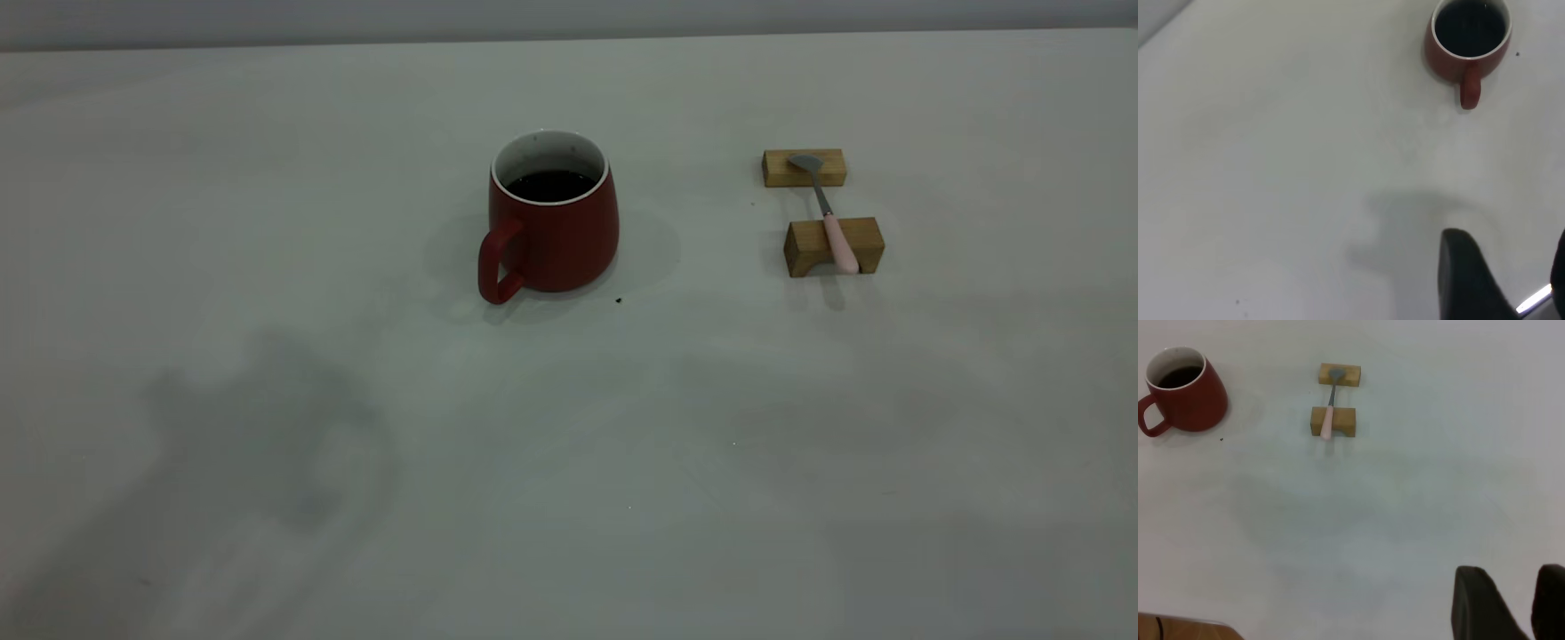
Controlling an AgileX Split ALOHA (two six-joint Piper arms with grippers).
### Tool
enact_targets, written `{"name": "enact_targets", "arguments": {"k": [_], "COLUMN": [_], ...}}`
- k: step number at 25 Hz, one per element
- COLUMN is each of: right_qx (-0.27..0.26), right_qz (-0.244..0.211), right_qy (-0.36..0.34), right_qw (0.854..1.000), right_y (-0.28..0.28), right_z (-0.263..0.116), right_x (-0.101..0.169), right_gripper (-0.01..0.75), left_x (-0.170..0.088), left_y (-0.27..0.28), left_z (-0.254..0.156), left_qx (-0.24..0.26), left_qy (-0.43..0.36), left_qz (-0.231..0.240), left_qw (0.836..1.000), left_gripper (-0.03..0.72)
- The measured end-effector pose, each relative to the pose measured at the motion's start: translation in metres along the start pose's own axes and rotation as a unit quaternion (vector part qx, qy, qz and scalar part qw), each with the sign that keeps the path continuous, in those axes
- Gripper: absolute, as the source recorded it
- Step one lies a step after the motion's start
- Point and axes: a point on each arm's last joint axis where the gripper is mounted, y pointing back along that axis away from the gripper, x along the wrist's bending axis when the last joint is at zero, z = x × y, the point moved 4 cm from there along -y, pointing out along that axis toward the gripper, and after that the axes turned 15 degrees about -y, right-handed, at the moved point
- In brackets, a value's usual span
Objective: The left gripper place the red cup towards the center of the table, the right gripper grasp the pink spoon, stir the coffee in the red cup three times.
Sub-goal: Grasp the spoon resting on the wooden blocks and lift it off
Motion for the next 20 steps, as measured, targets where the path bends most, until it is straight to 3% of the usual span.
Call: {"name": "enact_targets", "arguments": {"k": [6,9,16,20], "right_qx": [0.000,0.000,0.000,0.000], "right_qz": [0.000,0.000,0.000,0.000], "right_qy": [0.000,0.000,0.000,0.000], "right_qw": [1.000,1.000,1.000,1.000], "right_y": [0.000,0.000,0.000,0.000], "right_z": [0.000,0.000,0.000,0.000], "right_x": [0.000,0.000,0.000,0.000], "right_gripper": [0.238,0.238,0.238,0.238], "left_x": [-0.013,-0.019,-0.056,-0.077], "left_y": [0.073,0.094,0.086,0.071], "left_z": [-0.049,-0.065,-0.132,-0.186], "left_qx": [-0.004,-0.040,-0.046,-0.035], "left_qy": [0.065,0.095,0.165,0.242], "left_qz": [0.000,0.010,-0.011,0.044], "left_qw": [0.998,0.995,0.985,0.969], "left_gripper": [0.304,0.281,0.248,0.247]}}
